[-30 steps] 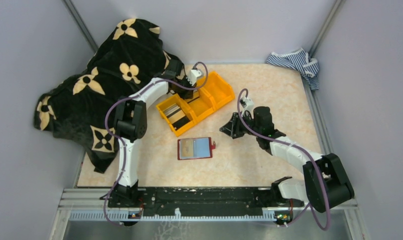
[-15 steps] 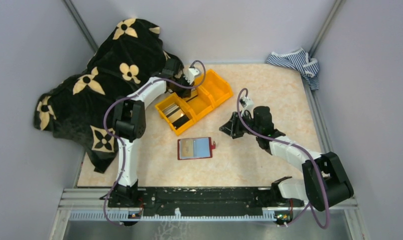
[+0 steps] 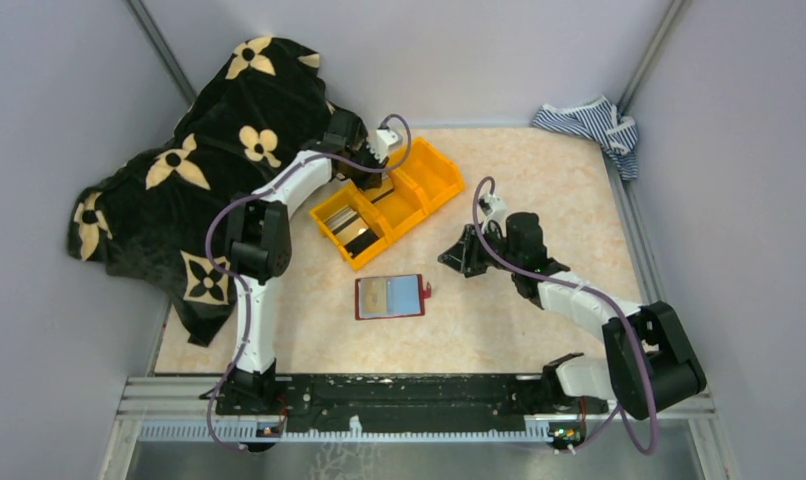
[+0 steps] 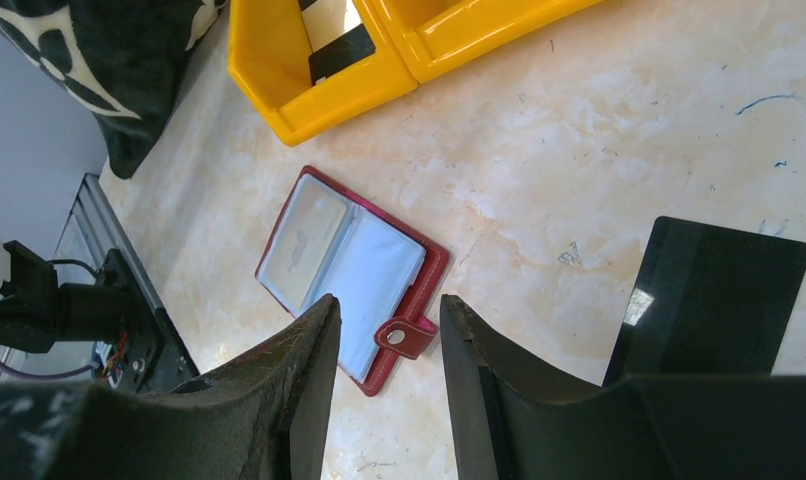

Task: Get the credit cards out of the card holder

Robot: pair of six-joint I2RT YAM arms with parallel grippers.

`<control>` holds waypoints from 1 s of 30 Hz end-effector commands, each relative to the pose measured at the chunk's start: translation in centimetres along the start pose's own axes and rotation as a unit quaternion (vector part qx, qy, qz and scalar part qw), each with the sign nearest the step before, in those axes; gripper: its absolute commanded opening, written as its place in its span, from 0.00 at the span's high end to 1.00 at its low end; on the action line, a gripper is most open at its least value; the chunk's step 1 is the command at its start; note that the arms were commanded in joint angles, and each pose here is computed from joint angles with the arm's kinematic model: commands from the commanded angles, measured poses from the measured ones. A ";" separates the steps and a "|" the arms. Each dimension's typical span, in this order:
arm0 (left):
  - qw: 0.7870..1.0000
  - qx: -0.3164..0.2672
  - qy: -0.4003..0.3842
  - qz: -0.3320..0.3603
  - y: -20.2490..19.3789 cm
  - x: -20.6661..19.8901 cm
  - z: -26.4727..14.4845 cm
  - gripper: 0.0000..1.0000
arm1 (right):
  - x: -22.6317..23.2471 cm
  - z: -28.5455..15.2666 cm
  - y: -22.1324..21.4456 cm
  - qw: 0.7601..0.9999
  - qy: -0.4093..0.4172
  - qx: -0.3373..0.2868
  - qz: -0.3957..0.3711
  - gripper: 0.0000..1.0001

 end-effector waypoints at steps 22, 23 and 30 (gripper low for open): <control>0.976 -0.178 0.127 -0.023 7.9 -0.2 -8.9 0.85 | 0.0 0.4 0.6 1.000 0.018 -0.018 -0.006 0.58; 0.968 -0.195 0.151 -0.035 8.5 -0.7 -9.6 0.84 | 0.0 0.4 0.7 1.000 0.018 -0.020 -0.005 0.58; 0.893 -0.273 0.348 -0.079 8.6 -9.1 -11.1 0.18 | 1.3 0.3 1.9 0.999 0.004 -0.024 -0.033 0.52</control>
Point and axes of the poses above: each gripper's point midway between its finger pads, its own z axis out along the fingers, its own x axis along the line the jaws close on, y = z × x, the point moved 10 cm from there along -z, back along the fingers, and after that the axes turned 5 degrees about -z, right-handed, at the moved point
